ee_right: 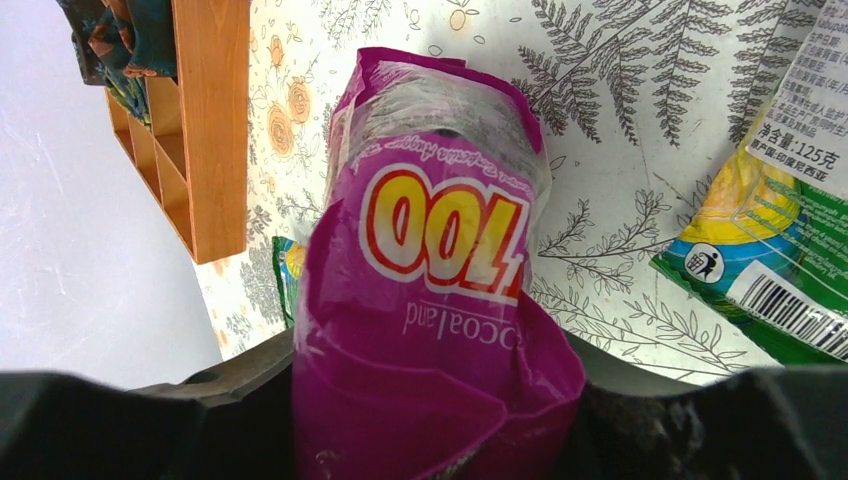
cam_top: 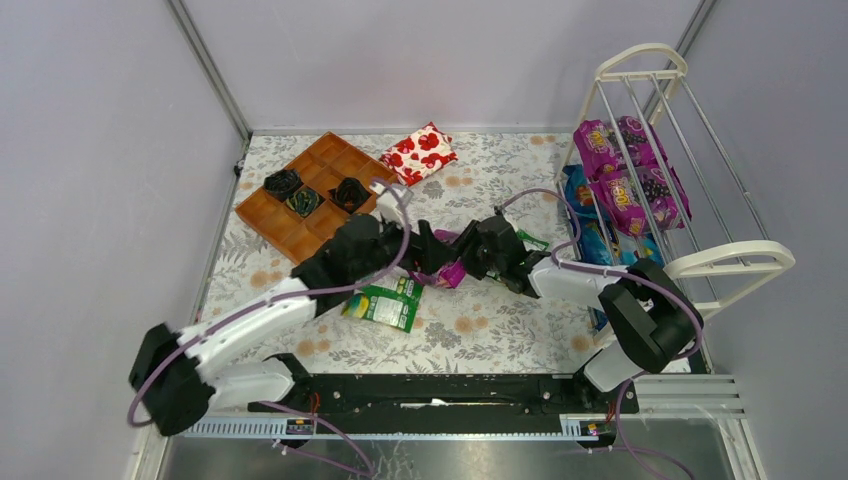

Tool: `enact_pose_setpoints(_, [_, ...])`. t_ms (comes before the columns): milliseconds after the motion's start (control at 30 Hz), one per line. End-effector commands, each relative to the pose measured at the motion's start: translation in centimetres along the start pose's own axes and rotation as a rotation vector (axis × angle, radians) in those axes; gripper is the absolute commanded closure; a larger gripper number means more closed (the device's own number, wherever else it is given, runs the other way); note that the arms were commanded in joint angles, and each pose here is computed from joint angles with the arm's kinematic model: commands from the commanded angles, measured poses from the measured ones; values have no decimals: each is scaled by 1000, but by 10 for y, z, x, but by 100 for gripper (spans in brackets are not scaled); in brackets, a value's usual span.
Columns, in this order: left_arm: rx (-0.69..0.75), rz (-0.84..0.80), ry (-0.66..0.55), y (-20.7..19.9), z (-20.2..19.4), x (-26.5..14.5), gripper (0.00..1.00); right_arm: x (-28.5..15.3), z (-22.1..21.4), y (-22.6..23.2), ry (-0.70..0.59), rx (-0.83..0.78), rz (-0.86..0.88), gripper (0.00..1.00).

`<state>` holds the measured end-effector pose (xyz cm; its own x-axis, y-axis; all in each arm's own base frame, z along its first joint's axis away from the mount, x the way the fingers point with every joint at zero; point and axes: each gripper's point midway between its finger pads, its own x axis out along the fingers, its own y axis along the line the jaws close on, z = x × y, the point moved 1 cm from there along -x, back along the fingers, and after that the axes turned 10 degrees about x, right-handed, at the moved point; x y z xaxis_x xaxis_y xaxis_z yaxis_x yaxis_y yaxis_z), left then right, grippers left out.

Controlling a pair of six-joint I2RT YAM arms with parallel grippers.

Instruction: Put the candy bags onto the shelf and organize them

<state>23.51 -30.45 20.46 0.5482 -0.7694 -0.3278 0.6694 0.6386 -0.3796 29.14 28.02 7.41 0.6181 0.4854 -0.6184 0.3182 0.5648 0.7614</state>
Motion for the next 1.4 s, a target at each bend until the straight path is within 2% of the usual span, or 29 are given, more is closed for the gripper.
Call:
enact_pose_setpoints(0, [124,86,-180,2,55,-43,15,-14,5,32,-26,-54,122,44])
enact_pose_setpoints(133, [220,218,-270,12,90,-80,11,-30,6,45,-17,-160,167,44])
enact_pose_setpoints(300, [340,349,-342,20,130,-117,8,-69,12,65,-34,-350,224,44])
enact_pose_setpoints(367, [375,376,-361,20,140,-129,8,-89,17,74,-48,-436,234,50])
enact_pose_setpoints(433, [402,395,-388,20,148,-140,7,-108,24,75,-70,-518,212,51])
enact_pose_setpoints(600, [427,424,-429,25,148,-150,4,-157,38,85,-111,-708,199,52])
enact_pose_setpoints(800, [429,422,-401,30,134,-141,4,-202,59,99,-159,-849,123,55])
enact_pose_setpoints(1100, [423,410,-399,32,126,-138,3,-303,123,104,-328,-1068,-199,59])
enact_pose_setpoints(1367, [417,400,-374,33,121,-128,3,-346,162,65,-449,-1137,-535,62])
